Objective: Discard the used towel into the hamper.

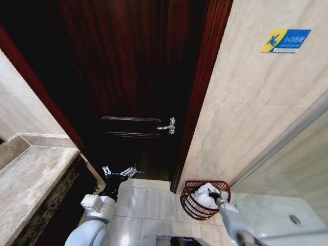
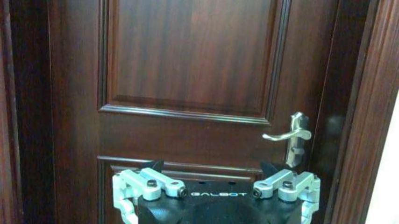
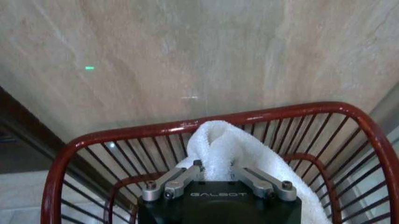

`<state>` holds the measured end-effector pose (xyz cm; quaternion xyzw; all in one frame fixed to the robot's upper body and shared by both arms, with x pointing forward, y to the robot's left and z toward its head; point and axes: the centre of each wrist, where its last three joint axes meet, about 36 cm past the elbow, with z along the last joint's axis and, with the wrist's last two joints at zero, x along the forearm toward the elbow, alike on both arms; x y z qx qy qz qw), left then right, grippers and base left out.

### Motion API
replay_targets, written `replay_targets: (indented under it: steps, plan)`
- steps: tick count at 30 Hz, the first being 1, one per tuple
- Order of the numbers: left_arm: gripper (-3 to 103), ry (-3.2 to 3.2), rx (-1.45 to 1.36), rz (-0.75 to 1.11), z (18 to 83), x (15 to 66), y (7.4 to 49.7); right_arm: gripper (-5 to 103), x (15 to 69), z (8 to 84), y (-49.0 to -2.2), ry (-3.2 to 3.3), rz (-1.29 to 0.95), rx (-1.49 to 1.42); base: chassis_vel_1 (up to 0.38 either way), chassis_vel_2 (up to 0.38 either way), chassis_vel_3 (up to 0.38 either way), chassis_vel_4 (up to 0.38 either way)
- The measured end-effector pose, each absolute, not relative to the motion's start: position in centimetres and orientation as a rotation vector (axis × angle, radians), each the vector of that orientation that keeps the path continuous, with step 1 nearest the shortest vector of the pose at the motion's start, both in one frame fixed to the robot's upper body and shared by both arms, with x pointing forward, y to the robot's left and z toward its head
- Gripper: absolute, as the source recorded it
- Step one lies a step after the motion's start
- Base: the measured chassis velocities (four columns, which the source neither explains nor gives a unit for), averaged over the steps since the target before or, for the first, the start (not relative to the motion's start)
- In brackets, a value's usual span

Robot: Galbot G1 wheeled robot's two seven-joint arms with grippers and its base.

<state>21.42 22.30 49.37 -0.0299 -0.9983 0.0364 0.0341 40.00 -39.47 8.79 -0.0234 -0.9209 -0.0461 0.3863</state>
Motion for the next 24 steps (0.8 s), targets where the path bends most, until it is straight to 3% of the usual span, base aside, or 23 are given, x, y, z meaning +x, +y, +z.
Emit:
replay_targets:
  steps: [13, 19, 24]
  plan:
    - [100, -3.070, -0.092, 0.112, 49.37, 21.42, 22.30, 8, 39.47, 7.86, -38.88, -2.253, -0.084, -0.059, 0.000, 0.000, 0.000, 0.000]
    - [100, -3.070, -0.092, 0.112, 49.37, 21.42, 22.30, 33, 39.84, 8.00, -39.16, -2.189, -0.061, -0.077, 0.000, 0.000, 0.000, 0.000]
    - [100, -3.070, -0.092, 0.112, 49.37, 21.42, 22.30, 44, 40.14, 8.00, -38.69, -2.178, -0.069, -0.070, 0.000, 0.000, 0.000, 0.000]
